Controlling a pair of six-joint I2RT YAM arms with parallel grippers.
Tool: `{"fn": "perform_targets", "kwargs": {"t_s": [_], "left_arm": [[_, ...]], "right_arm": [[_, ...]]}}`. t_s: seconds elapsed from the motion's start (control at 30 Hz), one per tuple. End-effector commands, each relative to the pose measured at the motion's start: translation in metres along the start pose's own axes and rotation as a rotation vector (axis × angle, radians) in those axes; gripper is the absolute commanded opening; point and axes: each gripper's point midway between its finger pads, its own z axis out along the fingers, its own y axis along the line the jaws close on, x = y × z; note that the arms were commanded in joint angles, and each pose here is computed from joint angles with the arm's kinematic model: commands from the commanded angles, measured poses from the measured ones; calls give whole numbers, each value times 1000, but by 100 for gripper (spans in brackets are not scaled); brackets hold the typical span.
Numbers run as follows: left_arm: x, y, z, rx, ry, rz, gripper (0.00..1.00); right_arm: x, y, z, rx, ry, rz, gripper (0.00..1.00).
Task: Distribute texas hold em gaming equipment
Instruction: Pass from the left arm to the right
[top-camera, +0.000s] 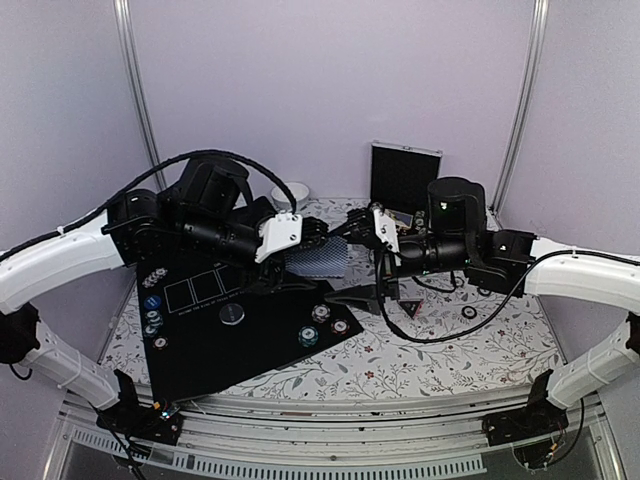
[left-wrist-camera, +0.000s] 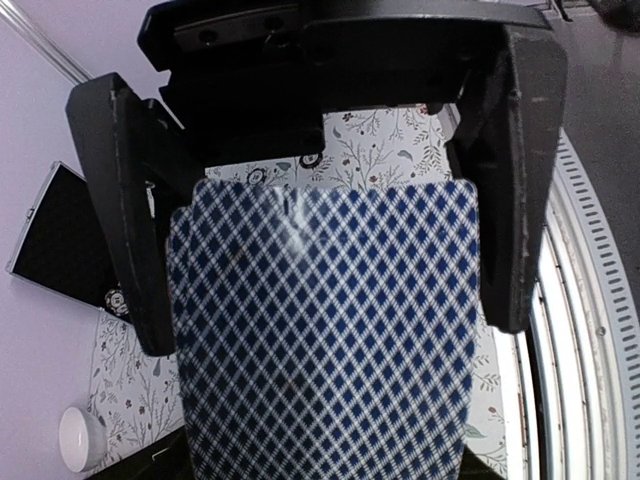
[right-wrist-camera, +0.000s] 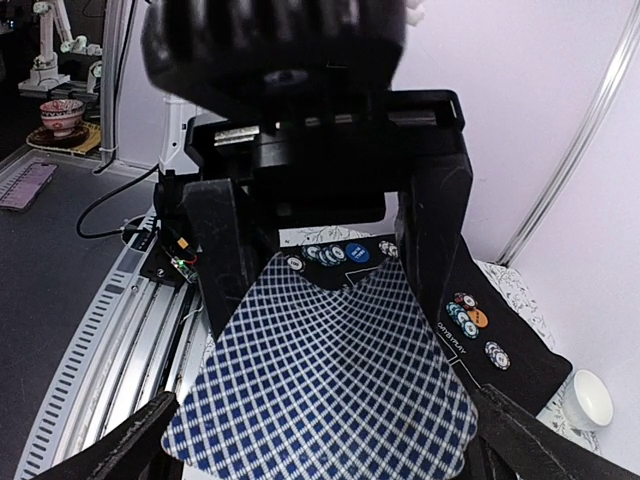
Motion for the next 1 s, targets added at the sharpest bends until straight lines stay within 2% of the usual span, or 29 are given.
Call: {"fn": "perform_targets", "kwargs": {"t_s": [0.0,0.07,0.27,0.5,0.57,0.73,0.97], "left_arm": [[0,5,1,6,14,-16,40],[1,5,1,2,18,-16,40],[5,5,5,8,48,-23,40],[7,6,6,11,61,-24,41],[8,5,7,14,63,-26,40],[9,4,9,20,69,-25,40],[6,3,9,33,62,-28,40]], "right_arm": [[-11,-4,5,3,-22,-37,100],[-9,-7,6,13,-11,-32,97],[4,-13,14,25,62,-16,75],[6,-10,13,5,81,-29,72],[6,-11,14,0,85,-26,68],[8,-10,15,-3,93,-25,68],[12,-11,17,-5,102,-25,51]]}}
